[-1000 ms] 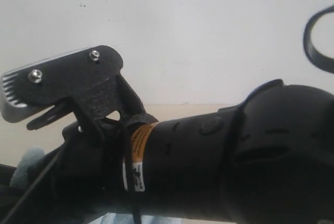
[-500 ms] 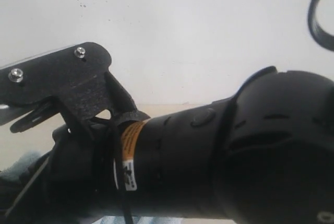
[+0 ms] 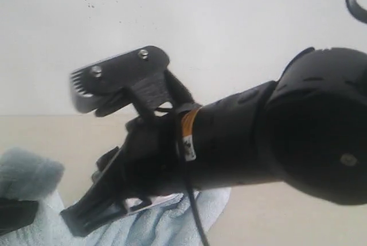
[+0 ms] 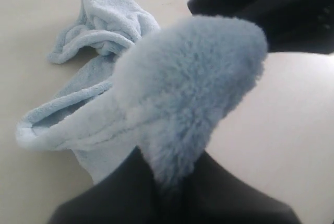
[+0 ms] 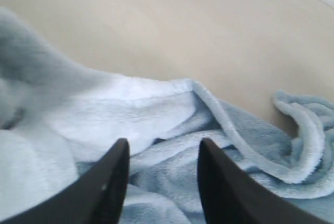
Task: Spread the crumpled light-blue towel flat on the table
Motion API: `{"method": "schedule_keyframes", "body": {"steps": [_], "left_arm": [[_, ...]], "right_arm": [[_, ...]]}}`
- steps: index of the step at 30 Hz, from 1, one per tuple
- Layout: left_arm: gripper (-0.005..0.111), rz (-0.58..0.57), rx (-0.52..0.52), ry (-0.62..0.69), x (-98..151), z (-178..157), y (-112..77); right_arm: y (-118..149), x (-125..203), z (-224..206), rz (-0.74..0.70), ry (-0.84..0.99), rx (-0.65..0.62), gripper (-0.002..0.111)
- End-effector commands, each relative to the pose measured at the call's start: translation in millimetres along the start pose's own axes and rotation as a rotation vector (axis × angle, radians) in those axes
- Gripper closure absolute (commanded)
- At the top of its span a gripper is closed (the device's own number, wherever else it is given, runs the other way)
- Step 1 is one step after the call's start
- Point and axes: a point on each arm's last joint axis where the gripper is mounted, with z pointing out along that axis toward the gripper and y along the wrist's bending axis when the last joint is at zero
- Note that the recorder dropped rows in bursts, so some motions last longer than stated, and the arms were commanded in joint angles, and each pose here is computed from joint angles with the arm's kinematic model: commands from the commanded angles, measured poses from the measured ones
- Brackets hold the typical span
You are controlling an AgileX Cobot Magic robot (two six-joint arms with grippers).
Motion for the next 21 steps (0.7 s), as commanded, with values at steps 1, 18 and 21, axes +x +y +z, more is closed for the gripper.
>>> {"method": "schedule_keyframes", "body": {"steps": [1,18,21], "left_arm": [[0.102,0.000,0.003,-0.032,1,-11,-5.4],[0.102,-0.039,0.062,-0.115,-2,-23,-16.1],[0.102,-0.038,0.061,-0.112,-2,-23,-15.9]], "right_arm": [[-29,-3,-1,0.016,-0.013,0.075,0.058],[-113,-2,137,-0.218,0.268,0.173,0.069],[-120,3,173,-0.252,0.322,0.160,0.069]]}}
